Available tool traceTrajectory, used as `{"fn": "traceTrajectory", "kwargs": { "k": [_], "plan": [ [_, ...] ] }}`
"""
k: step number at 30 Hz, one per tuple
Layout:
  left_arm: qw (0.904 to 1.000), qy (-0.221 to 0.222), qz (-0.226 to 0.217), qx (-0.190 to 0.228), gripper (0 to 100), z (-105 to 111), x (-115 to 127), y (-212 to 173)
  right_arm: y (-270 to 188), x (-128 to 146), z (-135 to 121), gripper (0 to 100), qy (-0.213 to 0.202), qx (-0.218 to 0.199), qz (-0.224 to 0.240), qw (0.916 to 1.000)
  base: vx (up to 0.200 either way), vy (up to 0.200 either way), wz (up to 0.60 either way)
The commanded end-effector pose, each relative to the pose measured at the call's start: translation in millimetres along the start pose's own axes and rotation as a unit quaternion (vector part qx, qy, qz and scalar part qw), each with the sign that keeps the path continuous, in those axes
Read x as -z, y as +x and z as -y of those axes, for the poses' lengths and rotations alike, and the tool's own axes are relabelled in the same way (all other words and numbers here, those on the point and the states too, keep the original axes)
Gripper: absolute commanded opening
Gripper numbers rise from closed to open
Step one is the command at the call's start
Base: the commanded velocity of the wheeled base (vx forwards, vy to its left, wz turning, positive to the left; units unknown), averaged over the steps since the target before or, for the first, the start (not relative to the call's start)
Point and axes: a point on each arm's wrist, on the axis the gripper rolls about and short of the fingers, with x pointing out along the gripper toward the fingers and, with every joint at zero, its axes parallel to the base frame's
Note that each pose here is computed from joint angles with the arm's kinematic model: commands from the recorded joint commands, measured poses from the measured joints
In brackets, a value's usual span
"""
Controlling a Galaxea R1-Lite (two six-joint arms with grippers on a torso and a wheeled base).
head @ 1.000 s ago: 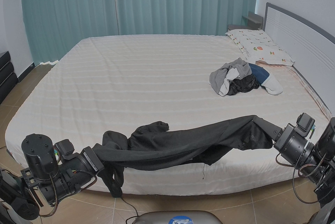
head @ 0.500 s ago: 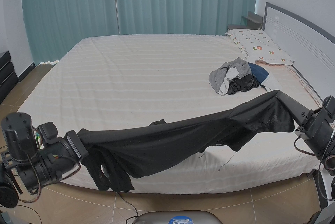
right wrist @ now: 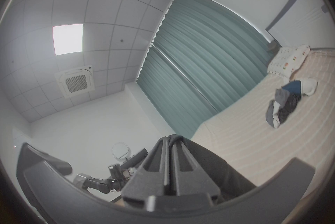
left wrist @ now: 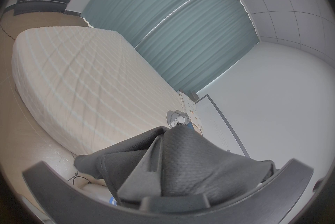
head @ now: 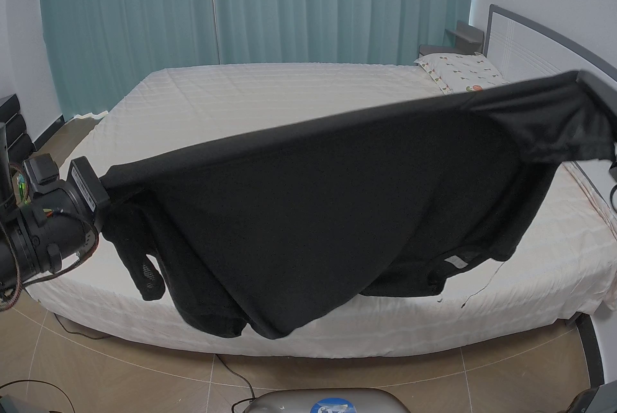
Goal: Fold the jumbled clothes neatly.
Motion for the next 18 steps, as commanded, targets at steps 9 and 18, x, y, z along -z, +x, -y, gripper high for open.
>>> {"fn": "traceTrajectory", "kwargs": {
  "k": [9,18],
  "plan": [
    [0.997,-0.044,-0.024,-0.06,0,9,-16,38,56,-29,15,0,-0.015,0.062,0.013,0.9979,0.0,0.0,0.0],
    [0.9927,-0.058,-0.046,-0.095,0,-1,-12,80,112,-23,64,0,-0.036,0.102,0.016,0.994,0.067,0.0,0.0]
  ]
}}
